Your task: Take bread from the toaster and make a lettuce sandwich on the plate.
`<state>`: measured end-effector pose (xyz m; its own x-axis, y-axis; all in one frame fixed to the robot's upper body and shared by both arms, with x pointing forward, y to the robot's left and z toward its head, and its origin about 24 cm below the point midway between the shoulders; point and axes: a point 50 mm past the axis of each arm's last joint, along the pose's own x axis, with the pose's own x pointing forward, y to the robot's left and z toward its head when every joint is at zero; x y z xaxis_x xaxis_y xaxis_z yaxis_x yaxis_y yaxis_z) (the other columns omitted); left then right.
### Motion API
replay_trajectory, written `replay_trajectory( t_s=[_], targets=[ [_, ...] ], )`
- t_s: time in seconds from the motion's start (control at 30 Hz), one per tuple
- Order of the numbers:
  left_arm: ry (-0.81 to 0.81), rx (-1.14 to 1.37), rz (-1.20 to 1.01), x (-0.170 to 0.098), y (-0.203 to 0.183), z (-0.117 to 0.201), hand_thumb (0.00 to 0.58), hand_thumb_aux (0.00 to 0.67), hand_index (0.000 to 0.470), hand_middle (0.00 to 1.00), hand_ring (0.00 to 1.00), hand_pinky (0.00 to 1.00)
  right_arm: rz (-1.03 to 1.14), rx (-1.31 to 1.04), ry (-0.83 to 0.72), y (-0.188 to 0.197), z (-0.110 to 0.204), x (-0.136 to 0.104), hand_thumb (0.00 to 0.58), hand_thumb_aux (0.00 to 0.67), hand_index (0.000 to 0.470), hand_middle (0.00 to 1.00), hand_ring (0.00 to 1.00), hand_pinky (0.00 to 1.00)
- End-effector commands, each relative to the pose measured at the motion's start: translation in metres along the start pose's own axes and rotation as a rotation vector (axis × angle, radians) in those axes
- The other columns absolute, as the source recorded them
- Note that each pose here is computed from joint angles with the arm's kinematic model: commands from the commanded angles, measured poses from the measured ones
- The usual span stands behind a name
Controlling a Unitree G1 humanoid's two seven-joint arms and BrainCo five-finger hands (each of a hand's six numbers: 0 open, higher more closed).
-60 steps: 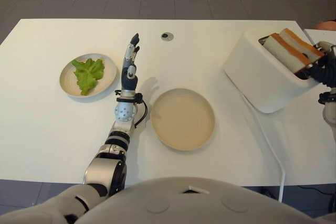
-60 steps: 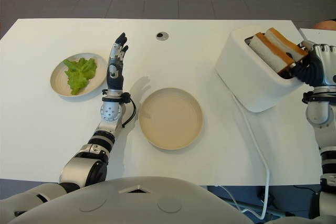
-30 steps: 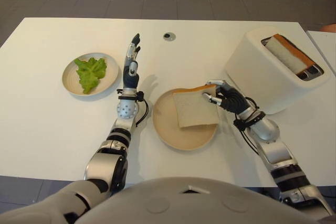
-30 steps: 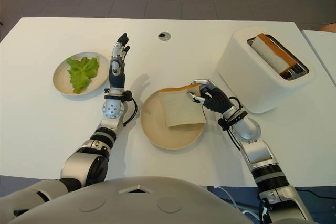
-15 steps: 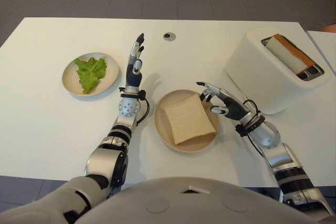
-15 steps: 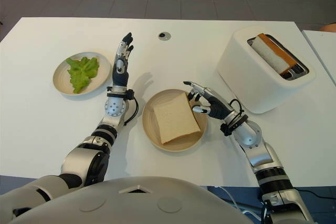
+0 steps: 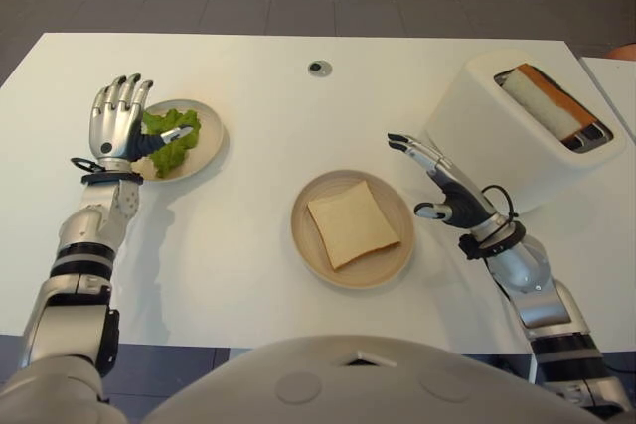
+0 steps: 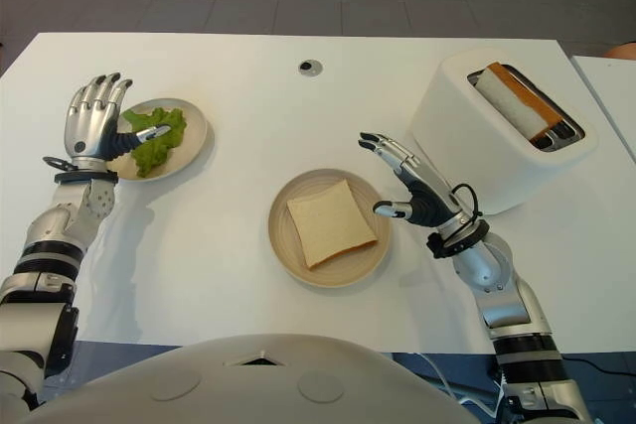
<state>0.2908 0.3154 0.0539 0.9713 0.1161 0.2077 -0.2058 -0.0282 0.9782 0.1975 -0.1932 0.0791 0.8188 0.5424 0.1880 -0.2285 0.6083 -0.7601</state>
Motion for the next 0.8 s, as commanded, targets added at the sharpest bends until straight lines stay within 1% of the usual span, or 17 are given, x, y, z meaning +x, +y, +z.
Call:
replay_trajectory(
  t_s=[0.03,0.17,0.2,0.23,0.27,0.3,0.53,0.7,0.8],
  targets=[
    [0.053,0.027,-0.137,0.004,-0.011,-0.012,0.000,0.000,0.000,0.00,0.00,0.00,0.007,0.003,-0.004,0.005,0.001,0.001,0.000,0.000,0.000,0.00,0.00,0.00],
    [0.061,0.005,-0.250,-0.002,-0.026,-0.012,0.000,0.000,0.000,0.00,0.00,0.00,0.009,0.006,0.005,0.007,0.000,0.001,0.000,0.000,0.000,0.00,0.00,0.00],
    [0.061,-0.003,-0.258,-0.003,-0.027,-0.012,0.212,0.137,0.096,0.00,0.00,0.00,0.011,0.006,0.007,0.007,-0.001,0.001,0.000,0.000,0.000,0.00,0.00,0.00],
    [0.062,-0.009,-0.260,-0.003,-0.028,-0.012,0.452,0.355,0.249,0.00,0.00,0.00,0.012,0.007,0.008,0.008,-0.001,0.001,0.000,0.000,0.000,0.00,0.00,0.00],
    [0.057,-0.019,-0.257,-0.003,-0.028,-0.012,0.580,0.652,0.457,0.00,0.00,0.00,0.014,0.007,0.009,0.008,-0.002,0.002,0.000,0.000,0.000,0.00,0.00,0.00],
    [0.048,-0.033,-0.252,-0.003,-0.027,-0.010,0.580,0.670,0.470,0.00,0.00,0.00,0.014,0.009,0.012,0.009,-0.002,0.002,0.000,0.000,0.000,0.00,0.00,0.00],
    [0.010,-0.098,-0.201,0.000,-0.022,-0.005,0.580,0.670,0.470,0.00,0.00,0.00,0.019,0.014,0.024,0.014,-0.005,0.003,0.000,0.000,0.000,0.00,0.00,0.00],
    [-0.038,-0.180,-0.042,0.007,-0.005,0.005,0.580,0.670,0.470,0.00,0.00,0.00,0.020,0.016,0.031,0.018,-0.008,0.004,0.000,0.000,0.000,0.00,0.00,0.00],
    [-0.127,-0.319,0.075,0.009,0.011,0.024,0.580,0.670,0.470,0.00,0.00,0.00,0.014,0.016,0.032,0.018,-0.008,0.005,0.000,0.000,0.000,0.00,0.00,0.00]
  ],
)
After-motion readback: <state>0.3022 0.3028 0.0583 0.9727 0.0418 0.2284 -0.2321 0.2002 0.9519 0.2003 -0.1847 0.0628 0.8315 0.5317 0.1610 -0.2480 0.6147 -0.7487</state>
